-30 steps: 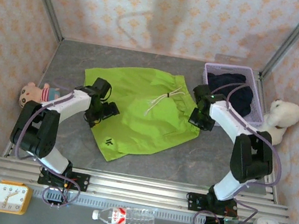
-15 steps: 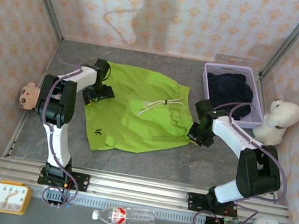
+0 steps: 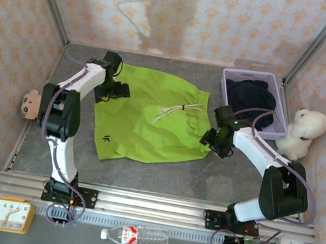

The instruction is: Fold and stack the mixed laundry pile

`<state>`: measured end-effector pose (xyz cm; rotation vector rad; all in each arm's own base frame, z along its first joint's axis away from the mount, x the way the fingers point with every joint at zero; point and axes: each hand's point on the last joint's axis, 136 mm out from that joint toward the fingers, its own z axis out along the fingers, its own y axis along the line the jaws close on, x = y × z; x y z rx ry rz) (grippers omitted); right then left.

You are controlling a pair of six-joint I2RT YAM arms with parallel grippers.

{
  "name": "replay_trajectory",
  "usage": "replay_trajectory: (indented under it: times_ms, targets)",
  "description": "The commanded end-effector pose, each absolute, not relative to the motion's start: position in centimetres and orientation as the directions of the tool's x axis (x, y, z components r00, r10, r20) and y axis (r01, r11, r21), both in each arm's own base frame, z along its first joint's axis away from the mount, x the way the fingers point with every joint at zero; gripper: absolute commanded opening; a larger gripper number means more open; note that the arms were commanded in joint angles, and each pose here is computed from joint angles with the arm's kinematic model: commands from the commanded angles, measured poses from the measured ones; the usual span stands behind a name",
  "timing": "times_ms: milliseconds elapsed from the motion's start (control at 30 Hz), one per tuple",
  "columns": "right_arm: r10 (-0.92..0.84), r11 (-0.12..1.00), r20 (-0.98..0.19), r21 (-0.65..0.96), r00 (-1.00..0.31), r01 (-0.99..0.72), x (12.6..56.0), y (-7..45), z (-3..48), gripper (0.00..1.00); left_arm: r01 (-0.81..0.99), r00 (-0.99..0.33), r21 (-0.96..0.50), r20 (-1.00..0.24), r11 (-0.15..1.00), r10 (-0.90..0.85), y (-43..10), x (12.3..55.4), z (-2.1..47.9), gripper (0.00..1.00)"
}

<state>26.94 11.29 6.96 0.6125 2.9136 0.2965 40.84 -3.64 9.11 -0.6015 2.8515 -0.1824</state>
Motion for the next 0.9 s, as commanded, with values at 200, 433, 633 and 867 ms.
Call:
replay_trajectory:
  times_ms: [200, 433, 633, 867]
  targets:
    - [0.431, 0.897, -0.163, 0.185, -0.887, 0.402, 29.5, 11.0, 6.0, 0.0, -0.499, -0.858, -0.25, 0.007, 0.83, -0.514, -5.8, 26.7, 8.7, 0.92]
    - [0.461, 0.877, -0.144, 0.222, -0.876, 0.425, 28.8, 11.4, 5.5, 0.0, -0.57, -0.817, -0.232, 0.056, 0.789, -0.574, -6.9, 20.0, 5.5, 0.85]
    - [0.469, 0.874, -0.139, 0.215, -0.872, 0.435, 28.1, 11.0, 5.4, 0.0, -0.61, -0.789, -0.239, 0.095, 0.755, -0.607, -8.2, 19.1, 2.1, 0.67]
    - [0.478, 0.866, -0.118, 0.228, -0.87, 0.445, 27.4, 11.2, 5.0, 0.0, -0.582, -0.813, -0.145, 0.103, 0.8, -0.573, -7.7, 19.8, -0.7, 0.22]
